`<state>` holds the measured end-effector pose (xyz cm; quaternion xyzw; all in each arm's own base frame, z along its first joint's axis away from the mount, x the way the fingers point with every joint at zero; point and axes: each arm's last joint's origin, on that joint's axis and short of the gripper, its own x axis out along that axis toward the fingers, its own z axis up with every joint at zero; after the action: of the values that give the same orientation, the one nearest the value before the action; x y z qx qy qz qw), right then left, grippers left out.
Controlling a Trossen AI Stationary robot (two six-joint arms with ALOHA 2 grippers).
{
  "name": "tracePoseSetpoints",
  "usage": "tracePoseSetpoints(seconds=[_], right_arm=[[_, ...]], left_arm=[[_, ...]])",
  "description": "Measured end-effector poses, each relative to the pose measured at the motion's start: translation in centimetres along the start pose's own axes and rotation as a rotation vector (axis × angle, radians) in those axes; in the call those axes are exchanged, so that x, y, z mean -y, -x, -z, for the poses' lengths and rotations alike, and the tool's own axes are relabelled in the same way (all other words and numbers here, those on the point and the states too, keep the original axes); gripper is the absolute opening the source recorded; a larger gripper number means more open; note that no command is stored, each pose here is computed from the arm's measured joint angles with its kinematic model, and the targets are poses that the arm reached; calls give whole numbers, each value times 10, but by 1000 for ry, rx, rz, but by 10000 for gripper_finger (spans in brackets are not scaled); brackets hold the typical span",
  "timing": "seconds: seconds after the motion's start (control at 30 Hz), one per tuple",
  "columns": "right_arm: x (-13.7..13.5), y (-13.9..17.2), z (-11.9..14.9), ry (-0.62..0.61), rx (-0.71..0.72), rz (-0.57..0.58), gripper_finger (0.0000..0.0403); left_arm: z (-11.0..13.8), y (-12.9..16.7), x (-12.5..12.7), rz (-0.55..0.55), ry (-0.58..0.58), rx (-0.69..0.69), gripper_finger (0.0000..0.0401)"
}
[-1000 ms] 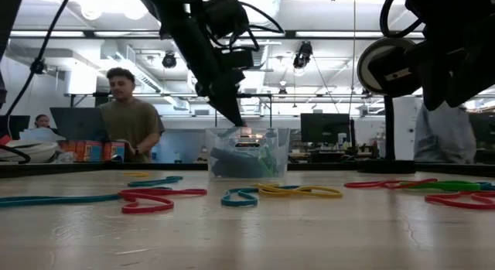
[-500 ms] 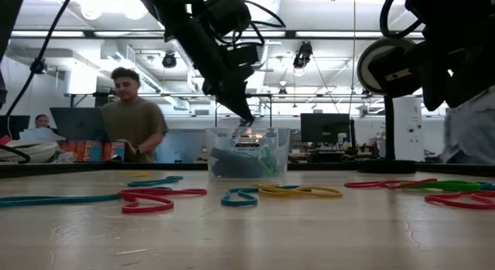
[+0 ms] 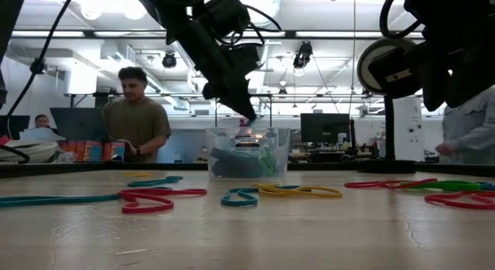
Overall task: Pick and place rubber bands into bin
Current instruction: Put the blue rubber band into the transparent bin, then put the red rubber band into the transparent bin
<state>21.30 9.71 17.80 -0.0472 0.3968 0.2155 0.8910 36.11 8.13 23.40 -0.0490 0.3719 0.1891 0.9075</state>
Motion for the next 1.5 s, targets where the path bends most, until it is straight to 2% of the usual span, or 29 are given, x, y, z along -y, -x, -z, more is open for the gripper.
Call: tracePoseSetpoints(seconds=[0.2, 0.5, 0.7, 0.93, 1.07, 1.3, 1.5], right_arm=[[0, 0, 0, 0, 0, 0, 68], [0, 0, 0, 2, 0, 6, 68], [1, 0, 0, 1, 1, 32, 68], [2, 0, 0, 1, 2, 54, 68], [2, 0, 0, -3, 2, 57, 68], [4, -1, 11, -11, -80, 114, 68], [5, 0, 22, -89, -179, 164, 68]], left_arm=[[5, 0, -4, -132, -72, -44, 0], [6, 0, -4, -135, -124, -61, 3], [7, 2, 3, -172, -187, -61, 53], [9, 3, 11, -180, -201, -62, 107], [12, 11, 25, -145, -190, -75, 113], [19, 36, 67, -58, -299, -105, 114], [25, 61, 99, 7, -276, -58, 114]])
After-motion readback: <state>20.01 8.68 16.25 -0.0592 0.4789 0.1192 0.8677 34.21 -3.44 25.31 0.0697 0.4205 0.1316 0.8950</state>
